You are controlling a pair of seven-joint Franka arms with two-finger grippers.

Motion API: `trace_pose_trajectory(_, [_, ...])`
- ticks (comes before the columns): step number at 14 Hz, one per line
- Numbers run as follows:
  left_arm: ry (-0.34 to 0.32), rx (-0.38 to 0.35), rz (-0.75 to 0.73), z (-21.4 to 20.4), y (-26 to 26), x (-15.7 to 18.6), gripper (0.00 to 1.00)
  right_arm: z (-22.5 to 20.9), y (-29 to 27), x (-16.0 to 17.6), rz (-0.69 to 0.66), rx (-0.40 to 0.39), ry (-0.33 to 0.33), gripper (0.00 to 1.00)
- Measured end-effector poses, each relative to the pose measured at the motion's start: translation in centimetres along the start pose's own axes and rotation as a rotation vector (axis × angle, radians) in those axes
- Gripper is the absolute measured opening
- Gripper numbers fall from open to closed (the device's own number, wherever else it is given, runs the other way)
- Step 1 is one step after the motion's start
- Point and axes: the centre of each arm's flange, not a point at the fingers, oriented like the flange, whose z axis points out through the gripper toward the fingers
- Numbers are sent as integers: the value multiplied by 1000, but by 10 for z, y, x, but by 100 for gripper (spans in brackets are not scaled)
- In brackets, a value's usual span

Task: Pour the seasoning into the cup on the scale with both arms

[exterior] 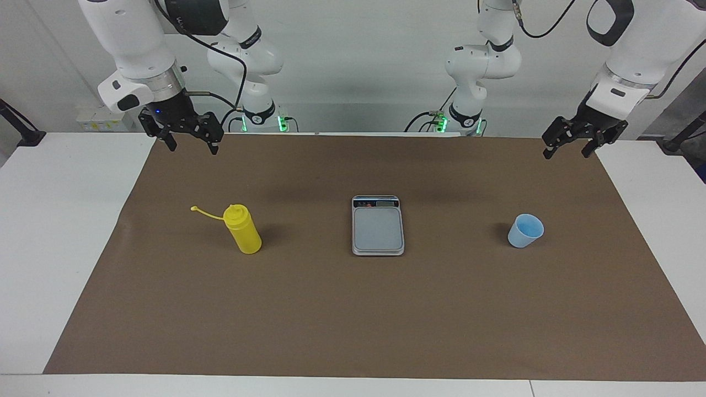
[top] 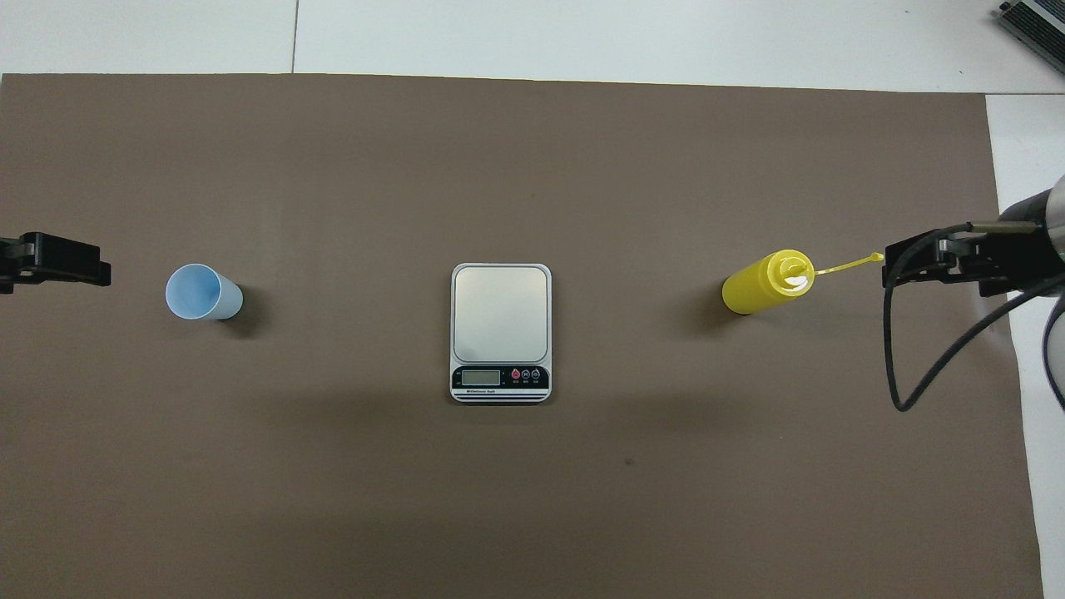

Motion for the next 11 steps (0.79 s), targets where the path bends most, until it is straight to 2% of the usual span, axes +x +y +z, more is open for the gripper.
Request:
trace_pose_trajectory(4, [-4, 0, -7, 2, -5, 0, 100, 0, 0, 0, 0, 0, 0, 100])
trace_pose_trajectory(6, [-4, 0, -30, 20, -18, -2, 100, 0, 0, 0, 0, 0, 0, 100])
trace_pose_trajectory(11, [43, 4, -63, 134, -39, -2, 100, 0, 0, 0, 0, 0, 0, 100])
